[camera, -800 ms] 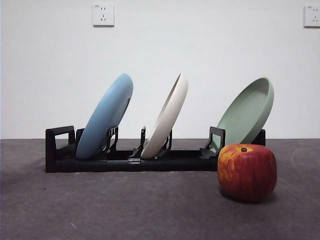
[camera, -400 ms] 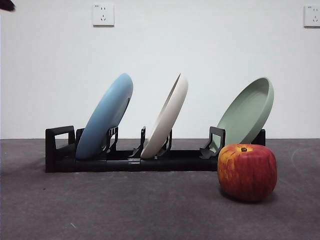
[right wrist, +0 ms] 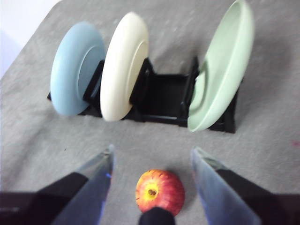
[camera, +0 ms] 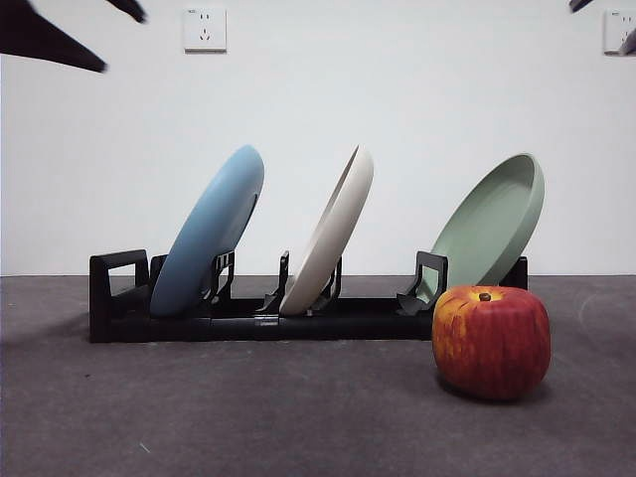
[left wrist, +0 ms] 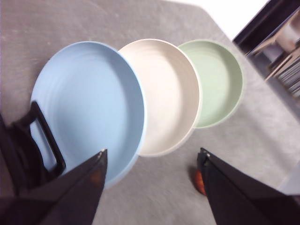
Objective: Take the blue plate from the plate rack,put the plate on the table,take the apple from the table,put the apple in the plate
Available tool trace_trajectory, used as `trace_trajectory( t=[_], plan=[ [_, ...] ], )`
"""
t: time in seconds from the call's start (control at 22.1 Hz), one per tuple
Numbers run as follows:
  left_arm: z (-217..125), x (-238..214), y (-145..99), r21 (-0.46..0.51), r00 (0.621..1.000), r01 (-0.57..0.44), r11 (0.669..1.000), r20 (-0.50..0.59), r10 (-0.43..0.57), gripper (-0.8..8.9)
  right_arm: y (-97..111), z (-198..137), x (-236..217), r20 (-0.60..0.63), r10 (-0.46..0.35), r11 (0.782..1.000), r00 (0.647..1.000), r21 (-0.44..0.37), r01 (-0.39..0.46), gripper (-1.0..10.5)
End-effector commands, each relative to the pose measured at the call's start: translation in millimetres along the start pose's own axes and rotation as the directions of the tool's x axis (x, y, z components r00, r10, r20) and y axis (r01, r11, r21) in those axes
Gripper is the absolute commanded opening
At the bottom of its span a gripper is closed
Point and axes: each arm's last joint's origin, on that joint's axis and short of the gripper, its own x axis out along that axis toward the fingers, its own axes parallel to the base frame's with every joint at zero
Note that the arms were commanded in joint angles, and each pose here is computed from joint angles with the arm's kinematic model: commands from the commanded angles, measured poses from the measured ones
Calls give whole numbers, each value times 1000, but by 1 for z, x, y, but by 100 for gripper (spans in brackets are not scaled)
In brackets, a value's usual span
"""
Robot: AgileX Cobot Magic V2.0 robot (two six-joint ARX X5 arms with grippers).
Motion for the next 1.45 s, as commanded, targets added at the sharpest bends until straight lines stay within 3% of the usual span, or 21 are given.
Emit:
trace_trajectory(
  t=[0.05, 0.36, 0.73, 0.86, 0.95, 1.0, 1.22, 1.45],
  plan=[
    [15, 22, -3, 45, 999, -33, 998, -29, 34, 325, 0, 2, 1, 1, 5, 1000, 1000, -10, -5, 289],
    [49, 95, -9, 110, 989, -84, 990, -113, 97, 324, 0, 0, 1, -12, 2, 1000, 1000, -5, -3, 288],
    [34, 148, 4, 127, 961, -157, 979, -208, 181, 322, 0, 0, 1, -12, -4, 1000, 1000, -4, 4, 285],
    [32, 150, 3, 127, 961, -149, 981, -217, 174, 268, 0, 0, 1, -12, -5, 1000, 1000, -4, 4, 285],
    [30, 151, 1, 129, 959, -141, 982, -229, 168, 28, 0, 0, 1, -12, -5, 1000, 1000, -4, 4, 285],
    [30, 151, 1, 136, 958, -141, 981, -233, 170, -8, 0, 0, 1, -12, -5, 1000, 1000, -4, 4, 285],
    [33, 144, -3, 163, 962, -132, 978, -215, 166, -8, 0, 0, 1, -18, -5, 1000, 1000, -2, 5, 285],
    [50, 102, -30, 199, 986, -106, 974, -106, 129, -8, -1, -2, 1, -33, -11, 1000, 999, 5, 12, 284]
  ],
)
